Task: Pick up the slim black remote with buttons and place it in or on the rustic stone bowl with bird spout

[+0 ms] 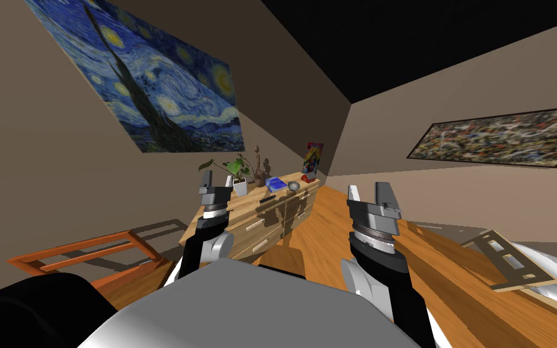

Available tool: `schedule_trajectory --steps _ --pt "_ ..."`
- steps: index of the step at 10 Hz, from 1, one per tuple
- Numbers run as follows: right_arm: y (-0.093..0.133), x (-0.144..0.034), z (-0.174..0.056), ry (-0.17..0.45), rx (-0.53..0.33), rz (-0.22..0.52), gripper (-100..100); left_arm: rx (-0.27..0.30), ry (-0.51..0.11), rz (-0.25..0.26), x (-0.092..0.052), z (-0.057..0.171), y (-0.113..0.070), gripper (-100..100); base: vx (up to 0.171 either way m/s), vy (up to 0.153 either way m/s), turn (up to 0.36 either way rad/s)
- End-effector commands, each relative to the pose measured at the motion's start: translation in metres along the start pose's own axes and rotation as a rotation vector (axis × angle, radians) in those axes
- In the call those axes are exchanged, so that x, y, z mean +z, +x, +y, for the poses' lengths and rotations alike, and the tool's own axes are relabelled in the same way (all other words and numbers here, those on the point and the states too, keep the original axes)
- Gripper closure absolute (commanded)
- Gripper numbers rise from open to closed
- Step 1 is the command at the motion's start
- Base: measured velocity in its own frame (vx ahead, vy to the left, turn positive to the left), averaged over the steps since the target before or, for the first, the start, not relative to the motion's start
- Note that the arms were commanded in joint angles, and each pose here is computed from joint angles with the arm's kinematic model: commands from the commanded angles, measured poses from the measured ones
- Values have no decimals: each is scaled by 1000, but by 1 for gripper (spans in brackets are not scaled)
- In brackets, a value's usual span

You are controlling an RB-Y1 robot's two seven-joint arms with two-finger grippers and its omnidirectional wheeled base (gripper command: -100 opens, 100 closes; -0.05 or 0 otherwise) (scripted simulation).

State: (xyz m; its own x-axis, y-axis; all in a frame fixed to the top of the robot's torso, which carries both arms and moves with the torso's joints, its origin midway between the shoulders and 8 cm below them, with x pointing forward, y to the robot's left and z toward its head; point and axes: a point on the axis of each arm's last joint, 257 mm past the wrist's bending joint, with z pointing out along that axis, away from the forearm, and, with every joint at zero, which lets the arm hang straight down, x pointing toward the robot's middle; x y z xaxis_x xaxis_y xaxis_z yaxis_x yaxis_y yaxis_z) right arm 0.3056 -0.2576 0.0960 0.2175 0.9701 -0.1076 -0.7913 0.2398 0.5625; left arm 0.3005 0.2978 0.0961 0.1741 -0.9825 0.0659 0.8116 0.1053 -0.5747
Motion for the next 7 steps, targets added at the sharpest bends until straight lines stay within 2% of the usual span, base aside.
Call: schedule_trajectory --steps 1,4,7 --pt "0 0 0 0 0 0 0 2 -24 33 1 7 4 -100 4 -12 -14" --pt "0 0 0 0 0 0 0 0 -102 97 4 28 8 -100 10 -32 -19" --pt "0 0 0 0 0 0 0 -1 -157 112 5 43 7 -100 9 -32 -14"
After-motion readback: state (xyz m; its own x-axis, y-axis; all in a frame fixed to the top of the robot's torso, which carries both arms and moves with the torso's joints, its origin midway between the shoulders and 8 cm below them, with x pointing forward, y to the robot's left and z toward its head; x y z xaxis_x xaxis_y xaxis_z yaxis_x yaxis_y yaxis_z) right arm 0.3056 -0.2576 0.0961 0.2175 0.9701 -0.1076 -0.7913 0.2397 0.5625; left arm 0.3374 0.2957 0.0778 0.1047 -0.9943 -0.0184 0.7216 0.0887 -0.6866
